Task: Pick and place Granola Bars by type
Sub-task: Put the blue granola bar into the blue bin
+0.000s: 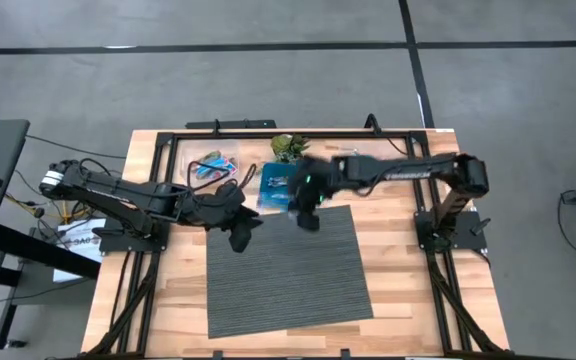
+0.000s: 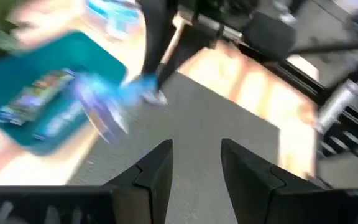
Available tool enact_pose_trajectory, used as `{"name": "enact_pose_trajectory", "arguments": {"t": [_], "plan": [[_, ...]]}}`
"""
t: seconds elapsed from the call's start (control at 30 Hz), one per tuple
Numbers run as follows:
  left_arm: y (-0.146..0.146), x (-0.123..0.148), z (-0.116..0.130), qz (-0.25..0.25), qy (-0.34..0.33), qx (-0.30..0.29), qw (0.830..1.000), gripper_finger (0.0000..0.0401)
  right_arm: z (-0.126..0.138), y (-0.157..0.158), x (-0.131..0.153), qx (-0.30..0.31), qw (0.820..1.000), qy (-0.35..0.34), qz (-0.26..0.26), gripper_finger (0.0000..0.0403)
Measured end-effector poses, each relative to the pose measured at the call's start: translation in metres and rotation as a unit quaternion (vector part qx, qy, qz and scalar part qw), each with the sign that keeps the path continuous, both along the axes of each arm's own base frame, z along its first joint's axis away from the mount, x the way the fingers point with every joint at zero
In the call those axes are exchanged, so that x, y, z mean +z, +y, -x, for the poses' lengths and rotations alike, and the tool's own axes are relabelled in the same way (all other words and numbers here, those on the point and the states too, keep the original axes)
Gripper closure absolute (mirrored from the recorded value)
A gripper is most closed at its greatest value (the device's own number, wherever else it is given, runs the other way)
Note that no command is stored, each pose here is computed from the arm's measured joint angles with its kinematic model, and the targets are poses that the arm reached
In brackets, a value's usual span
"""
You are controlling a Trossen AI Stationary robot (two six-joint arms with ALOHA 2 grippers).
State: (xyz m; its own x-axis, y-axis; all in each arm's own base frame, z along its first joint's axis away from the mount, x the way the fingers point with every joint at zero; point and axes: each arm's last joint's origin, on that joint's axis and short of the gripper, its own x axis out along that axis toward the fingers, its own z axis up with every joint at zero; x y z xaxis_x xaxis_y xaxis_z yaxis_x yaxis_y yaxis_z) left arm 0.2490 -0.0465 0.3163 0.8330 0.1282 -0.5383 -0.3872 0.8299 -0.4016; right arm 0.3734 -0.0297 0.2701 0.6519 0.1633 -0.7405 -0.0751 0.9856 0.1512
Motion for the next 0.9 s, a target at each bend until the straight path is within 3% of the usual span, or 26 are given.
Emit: {"name": "enact_pose_trajectory", "arguments": {"t": [0.17,0.33,0.57,0.9], "plan": [[0.011,-0.001,0.001,-0.034,-0.006,0.103,0.994,0.0274,0.017,-0.043,0.014,-0.133,0.990,0.006,0.053,0.0380],[0.030,-0.004,0.003,-0.021,0.006,0.175,0.984,0.0274,0.029,-0.078,0.001,-0.200,0.977,0.064,0.041,0.0386],[0.047,-0.012,0.007,0.012,0.052,0.201,0.978,0.0274,0.025,-0.089,-0.039,-0.187,0.970,0.156,0.000,0.0380],[0.050,-0.012,0.007,0.013,0.055,0.197,0.979,0.0274,0.009,-0.086,-0.048,-0.174,0.977,0.122,0.006,0.0340]]}}
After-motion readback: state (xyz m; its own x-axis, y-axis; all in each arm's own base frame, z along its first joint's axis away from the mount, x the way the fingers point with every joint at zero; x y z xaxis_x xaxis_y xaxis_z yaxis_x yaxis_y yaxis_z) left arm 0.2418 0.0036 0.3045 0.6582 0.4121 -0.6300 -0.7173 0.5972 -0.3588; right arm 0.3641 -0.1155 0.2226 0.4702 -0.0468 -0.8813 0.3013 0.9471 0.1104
